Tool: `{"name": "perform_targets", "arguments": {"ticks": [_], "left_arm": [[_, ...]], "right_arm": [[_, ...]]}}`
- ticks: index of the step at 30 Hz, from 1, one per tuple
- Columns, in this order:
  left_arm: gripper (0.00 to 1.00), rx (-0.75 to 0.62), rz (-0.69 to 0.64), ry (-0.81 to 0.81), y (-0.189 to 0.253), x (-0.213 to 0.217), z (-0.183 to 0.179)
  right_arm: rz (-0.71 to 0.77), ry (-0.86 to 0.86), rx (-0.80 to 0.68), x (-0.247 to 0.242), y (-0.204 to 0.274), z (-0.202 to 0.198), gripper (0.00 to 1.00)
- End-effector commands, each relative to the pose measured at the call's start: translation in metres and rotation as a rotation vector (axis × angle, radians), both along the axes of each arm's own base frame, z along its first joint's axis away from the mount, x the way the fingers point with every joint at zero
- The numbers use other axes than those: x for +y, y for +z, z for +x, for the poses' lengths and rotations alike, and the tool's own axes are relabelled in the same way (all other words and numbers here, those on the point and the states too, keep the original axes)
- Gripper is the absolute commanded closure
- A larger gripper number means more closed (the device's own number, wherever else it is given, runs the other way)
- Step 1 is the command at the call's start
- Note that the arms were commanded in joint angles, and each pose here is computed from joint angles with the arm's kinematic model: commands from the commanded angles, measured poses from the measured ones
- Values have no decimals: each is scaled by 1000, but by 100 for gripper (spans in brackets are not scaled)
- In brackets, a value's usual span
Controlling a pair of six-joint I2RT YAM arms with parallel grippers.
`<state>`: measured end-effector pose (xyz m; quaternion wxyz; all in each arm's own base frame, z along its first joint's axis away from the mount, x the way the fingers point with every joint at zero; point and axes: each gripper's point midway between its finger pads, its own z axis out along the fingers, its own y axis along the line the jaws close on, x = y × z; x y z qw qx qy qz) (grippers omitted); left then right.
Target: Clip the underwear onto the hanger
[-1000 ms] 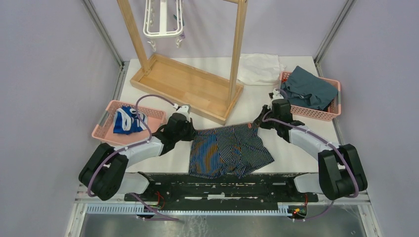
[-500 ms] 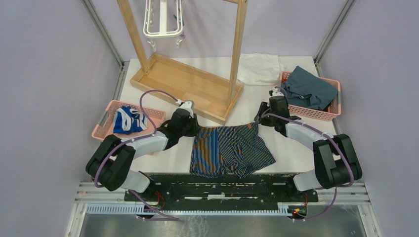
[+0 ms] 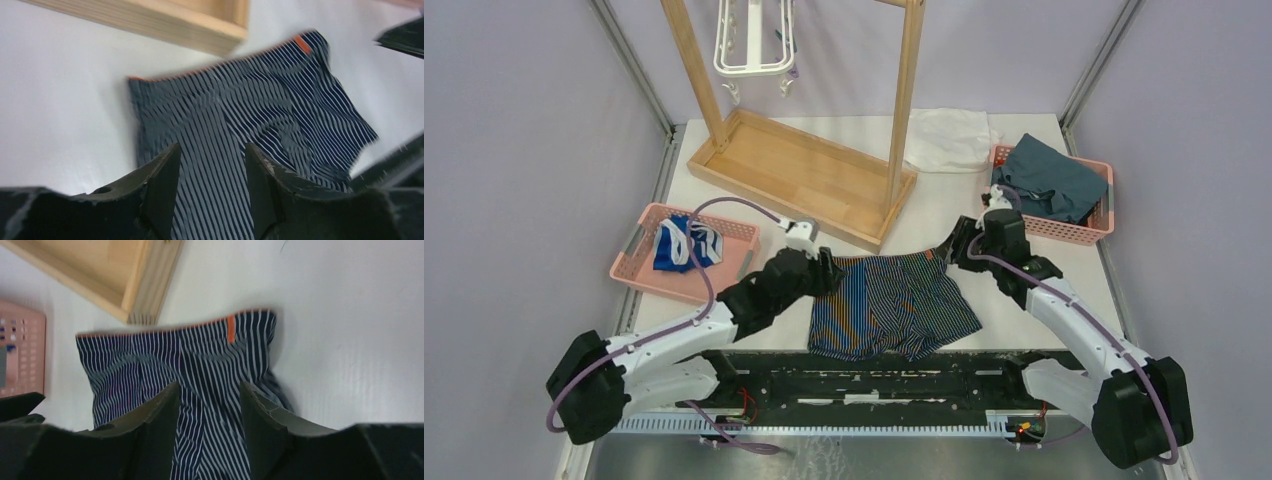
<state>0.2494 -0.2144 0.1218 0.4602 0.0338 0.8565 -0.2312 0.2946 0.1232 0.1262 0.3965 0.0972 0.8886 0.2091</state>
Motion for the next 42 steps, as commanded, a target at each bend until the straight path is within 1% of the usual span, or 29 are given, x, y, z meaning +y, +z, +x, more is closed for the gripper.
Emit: {"name": "perform_targets", "arguments": {"ticks": [1,3,6,10,15,21,25,29,32,36,38,40,42], "left_arm": [[44,42,-43,-60,-20,-36,-36],[47,74,-30,-94,-37,-46,-47],[49,121,-11,-128,-59,-53,-61],[49,155,0,-153,-74,-57,-76],[50,219,26,-128,-95,-40,-91],[50,303,19,-96,-119,-15,-115],[50,333,23,-68,-125,-1,-123],[50,338,31,-51,-122,9,-126],[49,308,19,-47,-109,7,-121],[45,220,-6,-45,-70,0,-107],[43,168,-19,-39,-49,-2,-99],[40,114,-39,-36,-27,-4,-91],[36,68,-52,-32,-8,-4,-86]], "right_arm": [[129,73,143,29,-30,-45,45],[156,97,165,36,-41,-53,45],[131,96,223,35,-63,-63,45],[91,74,279,29,-83,-73,45],[27,-16,333,9,-102,-86,44],[-18,-57,404,-4,-115,-110,42],[-24,-89,446,-11,-117,-125,41],[-7,-77,444,-10,-108,-135,40],[30,-60,348,-7,-84,-127,39],[22,-30,99,-11,-21,-103,36],[2,-32,-20,-18,10,-93,32],[1,-39,-137,-22,38,-84,28],[20,-18,-255,-18,64,-73,27]]}}
